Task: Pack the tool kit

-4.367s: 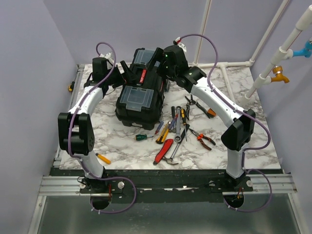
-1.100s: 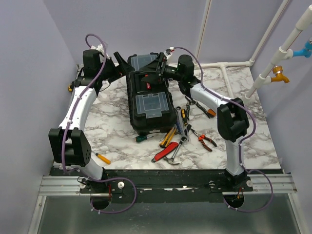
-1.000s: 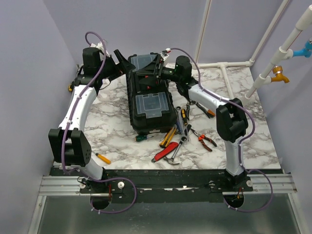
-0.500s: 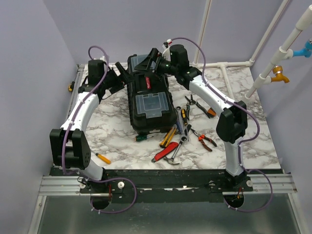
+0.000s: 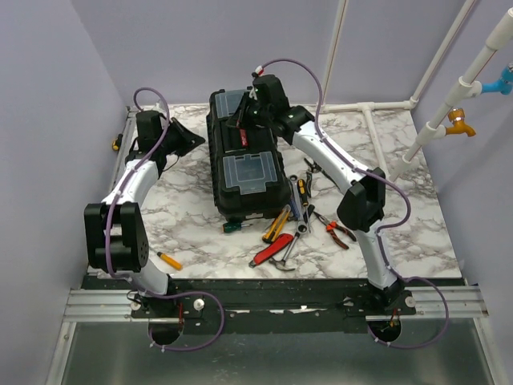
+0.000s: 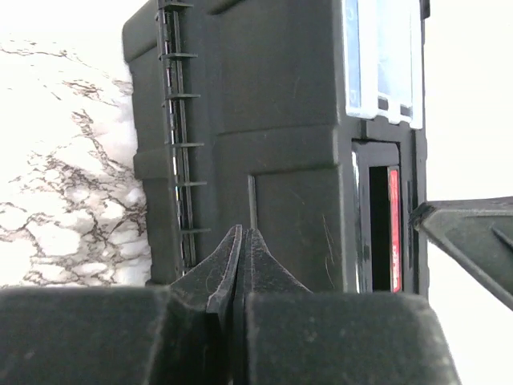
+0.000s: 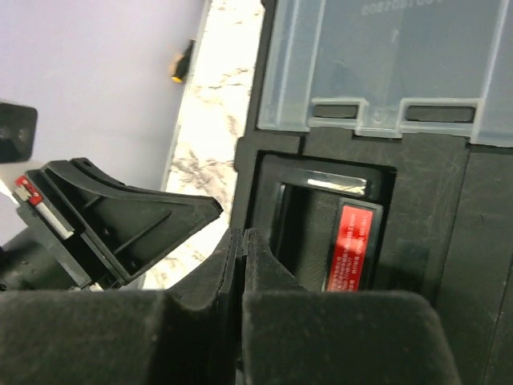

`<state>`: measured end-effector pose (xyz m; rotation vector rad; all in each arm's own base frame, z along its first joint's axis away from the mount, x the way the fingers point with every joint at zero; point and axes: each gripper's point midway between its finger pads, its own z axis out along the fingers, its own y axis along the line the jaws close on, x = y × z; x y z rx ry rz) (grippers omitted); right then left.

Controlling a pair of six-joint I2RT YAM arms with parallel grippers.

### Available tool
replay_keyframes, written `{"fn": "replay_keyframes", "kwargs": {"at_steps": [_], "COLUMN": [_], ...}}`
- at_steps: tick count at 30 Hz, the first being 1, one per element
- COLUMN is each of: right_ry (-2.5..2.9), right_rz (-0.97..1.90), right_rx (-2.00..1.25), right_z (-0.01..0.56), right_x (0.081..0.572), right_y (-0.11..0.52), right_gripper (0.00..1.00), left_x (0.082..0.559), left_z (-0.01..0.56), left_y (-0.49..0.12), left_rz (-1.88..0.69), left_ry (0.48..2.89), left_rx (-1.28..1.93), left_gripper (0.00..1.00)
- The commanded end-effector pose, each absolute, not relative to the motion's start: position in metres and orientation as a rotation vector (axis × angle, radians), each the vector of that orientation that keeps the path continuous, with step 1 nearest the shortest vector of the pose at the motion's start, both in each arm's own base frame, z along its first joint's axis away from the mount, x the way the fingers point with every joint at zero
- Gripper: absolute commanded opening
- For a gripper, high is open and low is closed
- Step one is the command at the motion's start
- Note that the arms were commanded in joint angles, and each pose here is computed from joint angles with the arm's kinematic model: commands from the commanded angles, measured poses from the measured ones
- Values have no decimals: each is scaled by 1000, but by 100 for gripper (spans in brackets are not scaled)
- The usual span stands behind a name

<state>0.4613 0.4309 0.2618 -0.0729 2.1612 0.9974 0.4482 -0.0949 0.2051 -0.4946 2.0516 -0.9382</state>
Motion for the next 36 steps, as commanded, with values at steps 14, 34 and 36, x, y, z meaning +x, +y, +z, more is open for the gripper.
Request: {"fn": "replay_keyframes", "kwargs": {"at_steps": [14,34,36], "right_ry": [2268,2308,2283], "right_rz": [393,1491,1591], "right_rx": [-62,-129,-126], "right_z": [194,193,199], "right_x": [472,418,416], "right_y": [385,473,472], "right_gripper": [1,1,1], "left_x": [498,497,496], "left_z": [182,204,205], "left_y": [-187,-233,-232], "left_rz": [-1111,-1152,-1152], "left_ry": [2171,2188,2188], "left_rx": [-274,-172,-171], "left_gripper": [0,0,0]}}
